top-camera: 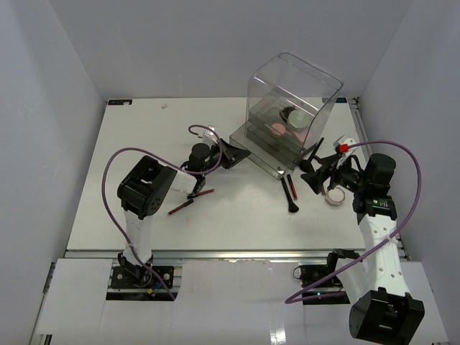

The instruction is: Organize the makeup

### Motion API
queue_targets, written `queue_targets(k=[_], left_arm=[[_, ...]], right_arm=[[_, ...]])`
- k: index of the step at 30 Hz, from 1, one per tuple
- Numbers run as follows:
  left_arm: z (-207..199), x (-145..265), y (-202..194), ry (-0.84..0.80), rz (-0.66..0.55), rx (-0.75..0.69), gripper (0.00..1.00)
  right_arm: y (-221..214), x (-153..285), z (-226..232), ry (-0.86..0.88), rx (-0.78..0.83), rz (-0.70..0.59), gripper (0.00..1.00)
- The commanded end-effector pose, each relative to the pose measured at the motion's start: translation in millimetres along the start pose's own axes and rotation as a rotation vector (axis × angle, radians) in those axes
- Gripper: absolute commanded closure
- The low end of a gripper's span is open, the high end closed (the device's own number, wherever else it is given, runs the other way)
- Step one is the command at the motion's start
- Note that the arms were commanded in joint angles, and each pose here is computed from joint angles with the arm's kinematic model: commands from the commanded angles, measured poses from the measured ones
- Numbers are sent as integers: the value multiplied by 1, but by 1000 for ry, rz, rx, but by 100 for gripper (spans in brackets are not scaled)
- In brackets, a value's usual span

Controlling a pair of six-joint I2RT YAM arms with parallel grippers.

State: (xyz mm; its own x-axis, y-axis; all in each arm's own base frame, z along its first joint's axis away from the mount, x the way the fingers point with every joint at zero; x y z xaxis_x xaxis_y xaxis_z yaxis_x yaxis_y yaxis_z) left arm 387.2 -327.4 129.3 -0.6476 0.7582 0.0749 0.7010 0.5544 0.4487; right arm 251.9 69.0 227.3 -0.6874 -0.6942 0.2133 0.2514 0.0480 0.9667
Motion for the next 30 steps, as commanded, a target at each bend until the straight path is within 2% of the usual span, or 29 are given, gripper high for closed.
queue_targets(k=[1,3,7,14,19,24,30], left_arm=[[-33,13,22,-81,-50,-102,68],[-37,18,24,-82,-50,-127,51],[-47,30,29,-88,-65,-196,37],[-69,63,39,-78,-102,-341,25],[-72,89,40,-29,-101,-435,23],[-81,131,63,62,-175,-469,4],[-137,189,90,67,-284,-598,2]], right_arm=[[-4,-2,2,44,31,-3,9],[-8,-3,2,63,35,15,6],[-13,-5,0,85,28,55,4],[-20,-6,-8,83,36,131,5],[-33,-6,-25,-15,37,232,5],[-49,-1,-43,-161,44,344,7],[-67,-2,-50,-237,-9,407,6]])
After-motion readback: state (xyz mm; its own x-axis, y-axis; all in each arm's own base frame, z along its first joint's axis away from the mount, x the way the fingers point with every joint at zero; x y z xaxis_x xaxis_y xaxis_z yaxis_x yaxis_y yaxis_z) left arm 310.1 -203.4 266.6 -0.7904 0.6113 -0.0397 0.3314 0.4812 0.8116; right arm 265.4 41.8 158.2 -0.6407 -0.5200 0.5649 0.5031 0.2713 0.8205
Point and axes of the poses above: each gripper's point midway between its finger pads, its own x axis back along the fingers, its own z axis along the line the jaws close on, y = z × x, the point moved 3 cm from there along x, back along the fingers, and after that the axes turned 7 degrees about -x, right-handed, at the moved point
